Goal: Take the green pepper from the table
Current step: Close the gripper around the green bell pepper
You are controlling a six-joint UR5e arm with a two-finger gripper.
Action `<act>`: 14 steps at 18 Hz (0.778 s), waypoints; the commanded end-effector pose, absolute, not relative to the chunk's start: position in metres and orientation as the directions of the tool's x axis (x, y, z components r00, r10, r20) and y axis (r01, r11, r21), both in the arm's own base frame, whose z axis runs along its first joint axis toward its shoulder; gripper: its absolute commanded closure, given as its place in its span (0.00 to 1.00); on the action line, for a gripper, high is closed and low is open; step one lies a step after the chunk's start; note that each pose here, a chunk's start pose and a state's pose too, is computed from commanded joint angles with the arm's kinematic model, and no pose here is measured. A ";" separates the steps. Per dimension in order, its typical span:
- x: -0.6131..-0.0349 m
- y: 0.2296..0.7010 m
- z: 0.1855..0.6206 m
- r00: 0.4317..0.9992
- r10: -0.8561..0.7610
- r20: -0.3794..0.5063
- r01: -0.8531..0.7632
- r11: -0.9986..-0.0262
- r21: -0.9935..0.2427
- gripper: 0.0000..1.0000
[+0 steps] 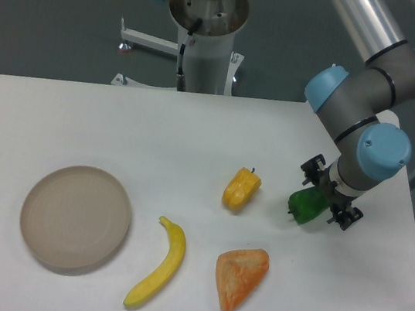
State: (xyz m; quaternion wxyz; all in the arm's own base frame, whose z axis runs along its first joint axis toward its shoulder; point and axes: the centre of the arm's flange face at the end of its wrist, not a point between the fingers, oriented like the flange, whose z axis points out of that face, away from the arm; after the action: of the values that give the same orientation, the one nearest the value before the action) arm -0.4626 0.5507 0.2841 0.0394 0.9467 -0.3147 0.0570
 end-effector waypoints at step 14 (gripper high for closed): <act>-0.455 0.544 0.265 0.796 -0.594 0.118 -0.601 -0.798 0.038 0.00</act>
State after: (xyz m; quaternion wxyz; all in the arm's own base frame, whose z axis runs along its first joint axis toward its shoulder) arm -0.4550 0.5445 0.2647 0.0366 0.9469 -0.3154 0.0499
